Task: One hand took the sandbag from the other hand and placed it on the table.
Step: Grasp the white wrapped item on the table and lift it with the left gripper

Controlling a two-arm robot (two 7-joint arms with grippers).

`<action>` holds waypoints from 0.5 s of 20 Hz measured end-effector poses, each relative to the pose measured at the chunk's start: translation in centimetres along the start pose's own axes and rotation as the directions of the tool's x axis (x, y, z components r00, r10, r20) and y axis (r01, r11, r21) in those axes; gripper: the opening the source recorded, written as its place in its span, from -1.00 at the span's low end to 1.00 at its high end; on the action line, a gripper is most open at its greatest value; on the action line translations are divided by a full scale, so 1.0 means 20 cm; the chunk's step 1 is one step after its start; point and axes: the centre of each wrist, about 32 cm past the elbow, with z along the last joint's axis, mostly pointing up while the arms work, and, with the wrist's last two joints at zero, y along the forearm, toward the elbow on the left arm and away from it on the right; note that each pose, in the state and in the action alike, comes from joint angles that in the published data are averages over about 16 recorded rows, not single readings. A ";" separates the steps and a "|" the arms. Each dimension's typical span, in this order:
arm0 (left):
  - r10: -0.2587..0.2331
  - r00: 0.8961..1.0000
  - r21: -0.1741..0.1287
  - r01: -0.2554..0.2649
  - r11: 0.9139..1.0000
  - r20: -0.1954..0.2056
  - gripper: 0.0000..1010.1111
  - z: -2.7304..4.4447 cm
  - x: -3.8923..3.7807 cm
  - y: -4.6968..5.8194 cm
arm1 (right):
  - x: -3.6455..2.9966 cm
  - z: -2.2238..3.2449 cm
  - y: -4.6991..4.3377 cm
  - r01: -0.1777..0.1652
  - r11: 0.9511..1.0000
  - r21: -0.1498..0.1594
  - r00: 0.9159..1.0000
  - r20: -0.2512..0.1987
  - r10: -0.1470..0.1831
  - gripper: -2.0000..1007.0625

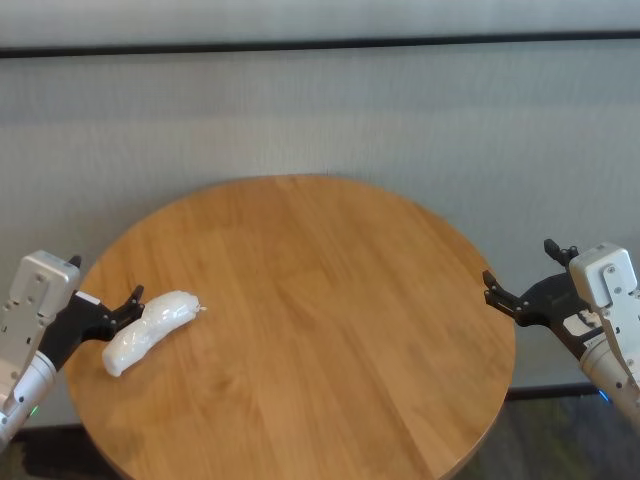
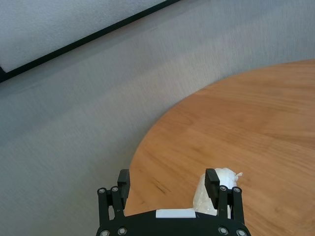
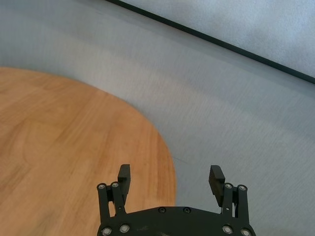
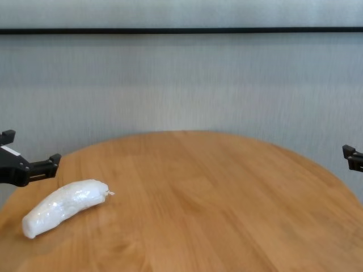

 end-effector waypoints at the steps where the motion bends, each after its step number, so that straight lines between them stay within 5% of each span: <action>1: -0.002 1.000 0.001 0.002 1.000 0.000 0.98 0.000 0.000 0.00 | 0.000 0.000 0.000 0.000 1.000 0.000 1.000 0.000 0.000 1.00; 10: -0.047 0.999 0.026 0.047 0.999 -0.005 0.98 0.006 0.013 0.03 | 0.000 0.000 0.000 0.000 1.000 0.000 1.000 0.000 0.000 1.00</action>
